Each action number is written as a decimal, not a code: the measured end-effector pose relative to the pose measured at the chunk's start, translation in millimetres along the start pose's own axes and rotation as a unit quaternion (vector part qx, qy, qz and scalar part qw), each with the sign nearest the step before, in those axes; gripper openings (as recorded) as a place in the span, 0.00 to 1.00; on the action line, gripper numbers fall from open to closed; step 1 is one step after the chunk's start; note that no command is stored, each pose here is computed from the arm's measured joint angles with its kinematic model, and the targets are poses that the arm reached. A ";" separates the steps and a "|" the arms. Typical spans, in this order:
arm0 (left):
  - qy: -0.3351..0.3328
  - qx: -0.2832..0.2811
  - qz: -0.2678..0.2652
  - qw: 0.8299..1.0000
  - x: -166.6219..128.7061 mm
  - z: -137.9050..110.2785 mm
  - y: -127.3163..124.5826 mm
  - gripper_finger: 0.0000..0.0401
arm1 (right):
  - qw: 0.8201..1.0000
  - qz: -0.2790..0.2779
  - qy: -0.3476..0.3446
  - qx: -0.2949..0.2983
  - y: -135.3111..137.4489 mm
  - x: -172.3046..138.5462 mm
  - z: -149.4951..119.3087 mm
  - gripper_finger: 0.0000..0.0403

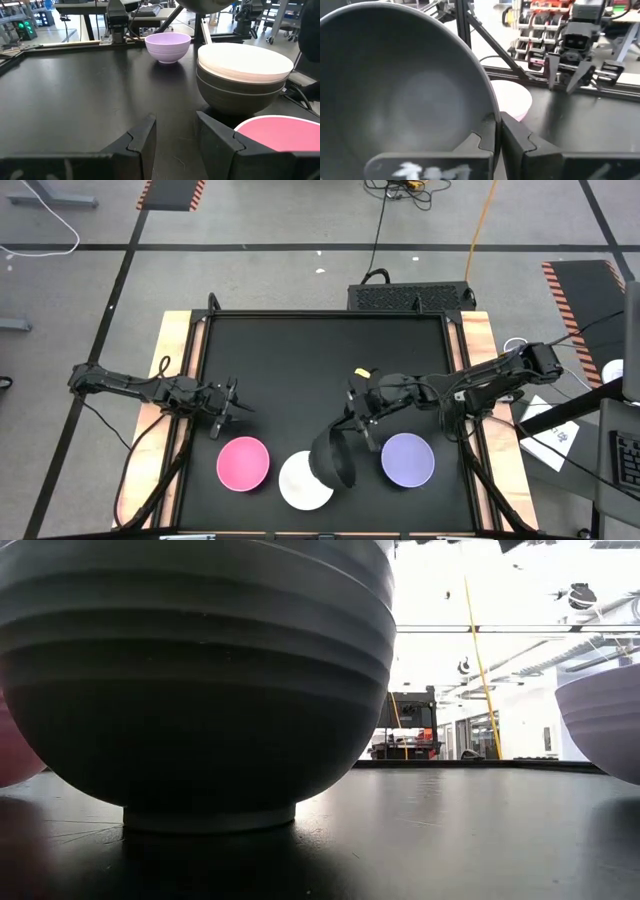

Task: Nest bowls inside each other
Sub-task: Stack the black bowl on top of the stacked white bowl

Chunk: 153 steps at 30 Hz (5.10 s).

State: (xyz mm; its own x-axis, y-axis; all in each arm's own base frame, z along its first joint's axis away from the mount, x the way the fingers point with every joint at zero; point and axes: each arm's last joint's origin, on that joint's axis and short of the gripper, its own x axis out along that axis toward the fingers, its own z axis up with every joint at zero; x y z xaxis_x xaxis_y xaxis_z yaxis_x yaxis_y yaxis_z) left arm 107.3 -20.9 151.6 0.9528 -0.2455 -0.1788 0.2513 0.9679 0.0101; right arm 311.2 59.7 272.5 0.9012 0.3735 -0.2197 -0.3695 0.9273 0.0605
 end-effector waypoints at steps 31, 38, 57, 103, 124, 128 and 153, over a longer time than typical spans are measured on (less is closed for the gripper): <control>0.002 0.009 -0.001 1.000 0.0 -0.4 0.0 0.34 | 0.987 0.043 0.136 0.070 -29.9 54.4 30.3 0.01; 0.002 0.009 -0.001 1.000 0.0 -0.4 -0.1 0.34 | 0.980 0.026 0.168 0.104 -40.0 49.4 38.3 0.00; 0.002 0.012 -0.001 1.000 0.0 -0.4 -0.1 0.34 | 0.944 -0.035 0.295 0.145 -38.0 90.1 60.4 0.00; 0.001 0.014 -0.004 1.000 0.0 -0.3 -0.2 0.34 | 0.882 -0.074 0.413 0.214 -17.1 120.9 48.0 0.00; 0.001 0.021 -0.005 1.000 0.0 -0.3 -0.3 0.34 | 0.853 -0.061 0.462 0.236 -19.0 145.9 9.1 0.00; 0.001 0.021 -0.005 1.000 0.0 -0.3 -0.3 0.34 | 0.853 -0.075 0.463 0.231 -22.9 145.0 8.3 0.00; 0.013 0.027 -0.016 0.999 3.7 -1.7 -0.6 0.34 | 0.815 -0.152 0.515 0.217 -52.7 123.2 4.1 0.00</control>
State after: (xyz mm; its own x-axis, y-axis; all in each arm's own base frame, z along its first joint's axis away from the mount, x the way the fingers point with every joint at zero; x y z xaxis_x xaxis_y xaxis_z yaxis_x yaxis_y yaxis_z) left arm 110.4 -22.3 149.3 0.9399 -0.2733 -0.2046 0.2900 0.9554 0.0564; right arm 442.6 57.0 246.2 0.1852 0.1103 -0.9765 0.1518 0.9785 0.1393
